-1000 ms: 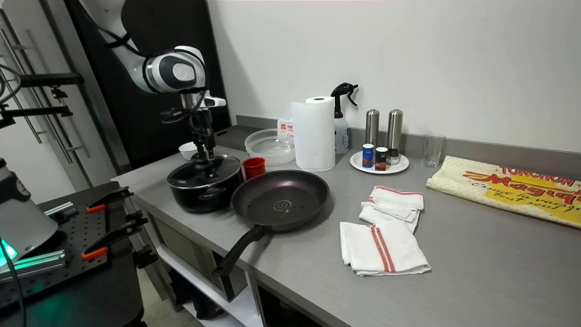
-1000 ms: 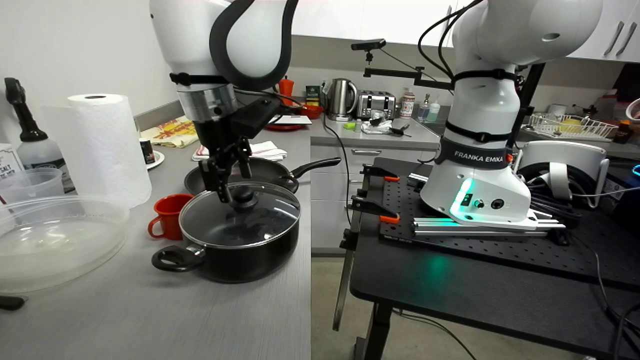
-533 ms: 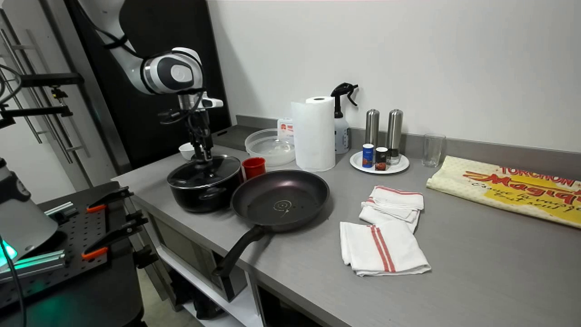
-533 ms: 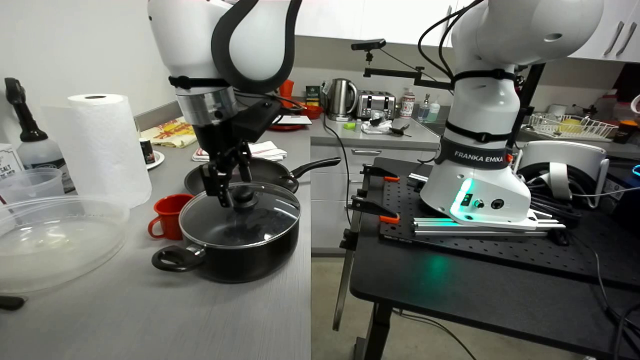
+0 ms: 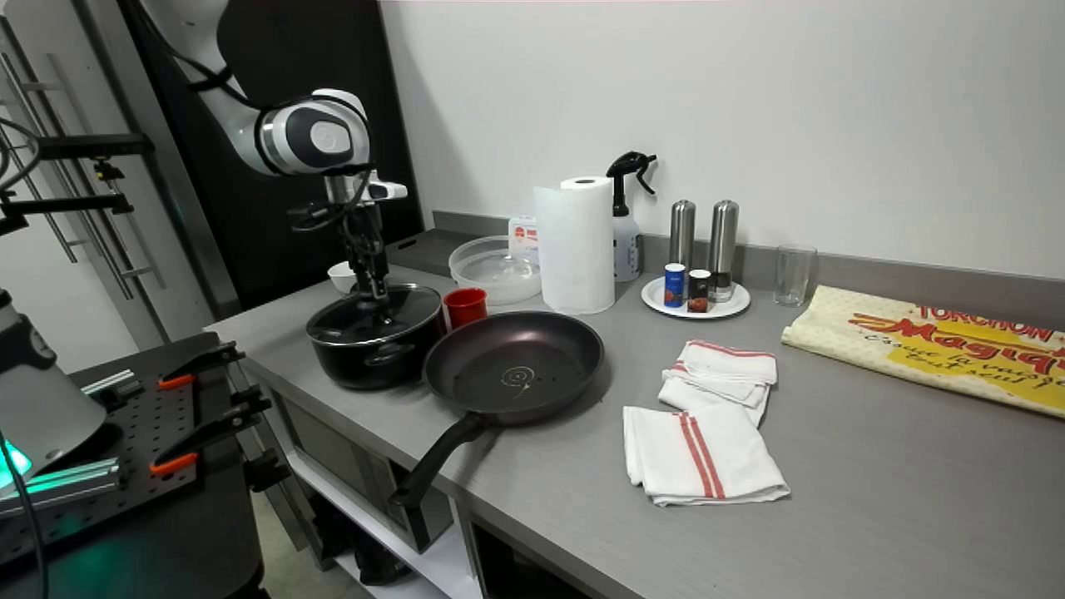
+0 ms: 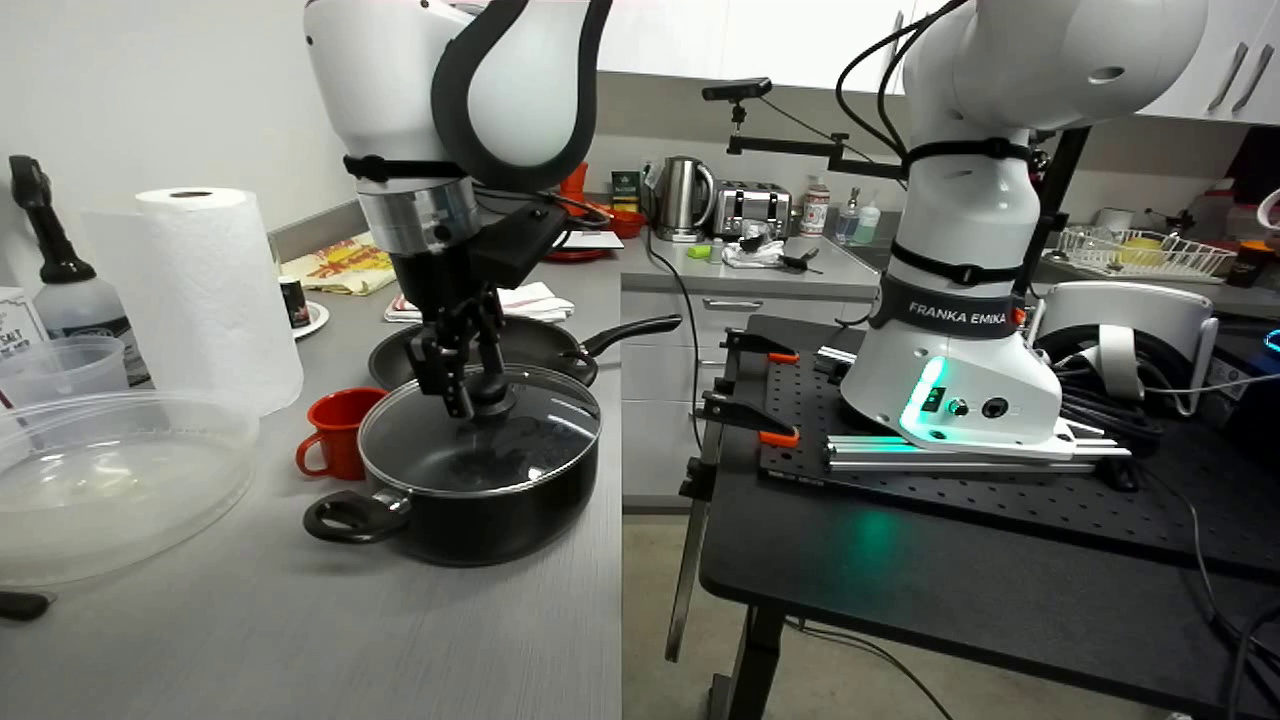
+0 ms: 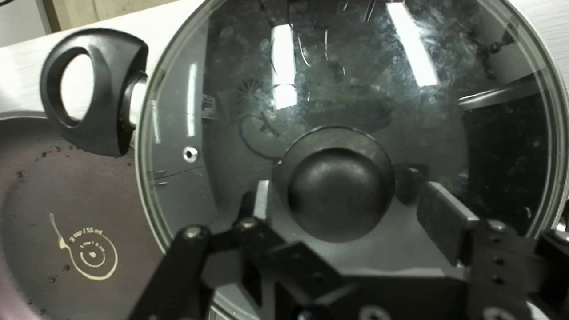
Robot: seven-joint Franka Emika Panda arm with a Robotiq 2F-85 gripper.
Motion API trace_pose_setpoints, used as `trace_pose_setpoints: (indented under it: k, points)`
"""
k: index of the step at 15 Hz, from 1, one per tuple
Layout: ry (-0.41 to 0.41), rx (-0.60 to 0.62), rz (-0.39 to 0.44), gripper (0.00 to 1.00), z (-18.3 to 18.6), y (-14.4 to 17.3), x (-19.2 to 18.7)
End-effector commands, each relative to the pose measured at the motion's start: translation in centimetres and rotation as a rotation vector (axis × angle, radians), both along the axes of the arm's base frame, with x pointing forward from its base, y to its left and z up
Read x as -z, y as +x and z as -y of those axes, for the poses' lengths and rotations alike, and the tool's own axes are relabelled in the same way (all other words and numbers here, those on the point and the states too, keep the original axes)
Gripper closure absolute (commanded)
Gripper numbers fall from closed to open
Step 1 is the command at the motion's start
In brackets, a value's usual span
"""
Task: Remove the lid from the table and put it on the table
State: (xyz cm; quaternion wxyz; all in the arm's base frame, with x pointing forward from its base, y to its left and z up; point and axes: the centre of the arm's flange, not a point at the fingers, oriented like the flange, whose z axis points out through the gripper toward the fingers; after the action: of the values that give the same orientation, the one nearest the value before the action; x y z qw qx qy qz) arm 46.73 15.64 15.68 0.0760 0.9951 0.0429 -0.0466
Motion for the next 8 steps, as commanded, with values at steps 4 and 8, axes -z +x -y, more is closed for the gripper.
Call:
trace_pose_setpoints:
  k: [4, 8]
  points:
    - [0.021, -0.007, 0.023, 0.69, 0.27, -0.23, -0.53]
    - [0.023, -0.004, 0.024, 0.75, 0.4, -0.22, -0.54]
